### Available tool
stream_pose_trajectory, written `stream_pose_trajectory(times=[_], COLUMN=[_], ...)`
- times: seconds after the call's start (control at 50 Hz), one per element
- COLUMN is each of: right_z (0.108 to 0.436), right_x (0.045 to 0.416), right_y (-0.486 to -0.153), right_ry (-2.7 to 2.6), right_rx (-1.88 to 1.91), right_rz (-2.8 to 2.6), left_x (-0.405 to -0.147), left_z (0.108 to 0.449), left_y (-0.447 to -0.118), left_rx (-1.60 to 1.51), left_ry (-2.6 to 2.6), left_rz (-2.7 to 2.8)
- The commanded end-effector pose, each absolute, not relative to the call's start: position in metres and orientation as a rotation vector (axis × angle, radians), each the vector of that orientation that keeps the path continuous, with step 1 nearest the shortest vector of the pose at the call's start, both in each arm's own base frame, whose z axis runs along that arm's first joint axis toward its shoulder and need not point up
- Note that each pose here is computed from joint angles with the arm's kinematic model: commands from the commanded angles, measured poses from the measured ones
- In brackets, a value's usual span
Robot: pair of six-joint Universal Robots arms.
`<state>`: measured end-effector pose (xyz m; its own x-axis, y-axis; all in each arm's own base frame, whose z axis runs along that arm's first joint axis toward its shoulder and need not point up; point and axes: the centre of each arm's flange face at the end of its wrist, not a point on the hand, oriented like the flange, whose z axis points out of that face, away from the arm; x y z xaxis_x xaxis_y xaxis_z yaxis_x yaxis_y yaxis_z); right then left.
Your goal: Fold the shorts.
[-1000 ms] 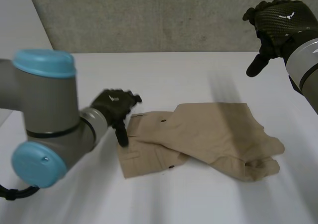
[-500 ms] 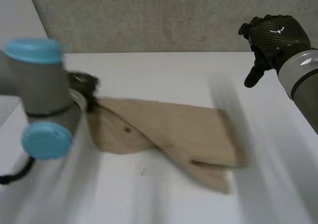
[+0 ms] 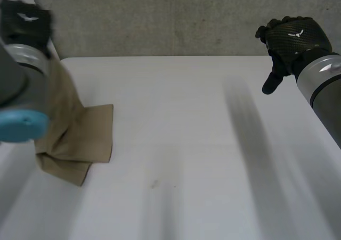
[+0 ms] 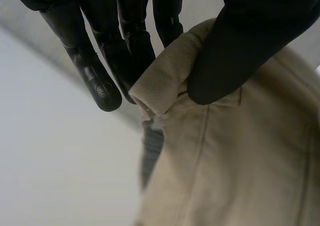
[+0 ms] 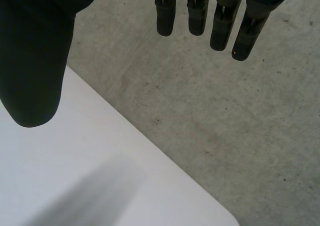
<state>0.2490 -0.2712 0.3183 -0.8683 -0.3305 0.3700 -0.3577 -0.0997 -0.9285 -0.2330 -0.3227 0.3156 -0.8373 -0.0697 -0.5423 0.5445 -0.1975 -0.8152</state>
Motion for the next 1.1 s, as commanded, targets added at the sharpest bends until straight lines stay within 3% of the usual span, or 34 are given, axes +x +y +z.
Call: stream_pose_trajectory(times=[0.02,0.08,0.24,0.36,0.5,0.68,0.82,0.94,1.1], right_z=[0.329,0.336,0.353,0.360,0.364,0.361,0.323,0.277,0.218], right_x=[0.245,0.244,0.224,0.216,0.212,0.214,0.227,0.274,0.308], right_y=[-0.274,-0.273,-0.280,-0.286,-0.289,-0.288,-0.297,-0.280,-0.295], right_ry=[-2.060,-2.036,-1.962,-1.921,-1.892,-1.906,-2.047,-2.288,-2.504], right_rx=[0.773,0.759,0.680,0.640,0.619,0.629,0.716,0.958,1.171], right_rz=[2.203,2.227,2.238,2.255,2.272,2.271,2.177,2.127,2.030], left_x=[-0.327,-0.371,-0.433,-0.453,-0.454,-0.406,-0.339,-0.289,-0.264], left_z=[0.286,0.259,0.181,0.159,0.179,0.231,0.259,0.246,0.207], left_y=[-0.254,-0.221,-0.151,-0.115,-0.109,-0.161,-0.214,-0.255,-0.298], left_rx=[0.839,1.023,1.380,1.567,1.630,1.362,1.081,0.893,0.948], left_ry=[1.826,1.854,1.887,1.866,1.824,1.817,1.899,2.110,2.377], left_rz=[-2.315,-2.345,-2.330,-2.409,-2.489,-2.509,-2.396,-2.199,-2.008])
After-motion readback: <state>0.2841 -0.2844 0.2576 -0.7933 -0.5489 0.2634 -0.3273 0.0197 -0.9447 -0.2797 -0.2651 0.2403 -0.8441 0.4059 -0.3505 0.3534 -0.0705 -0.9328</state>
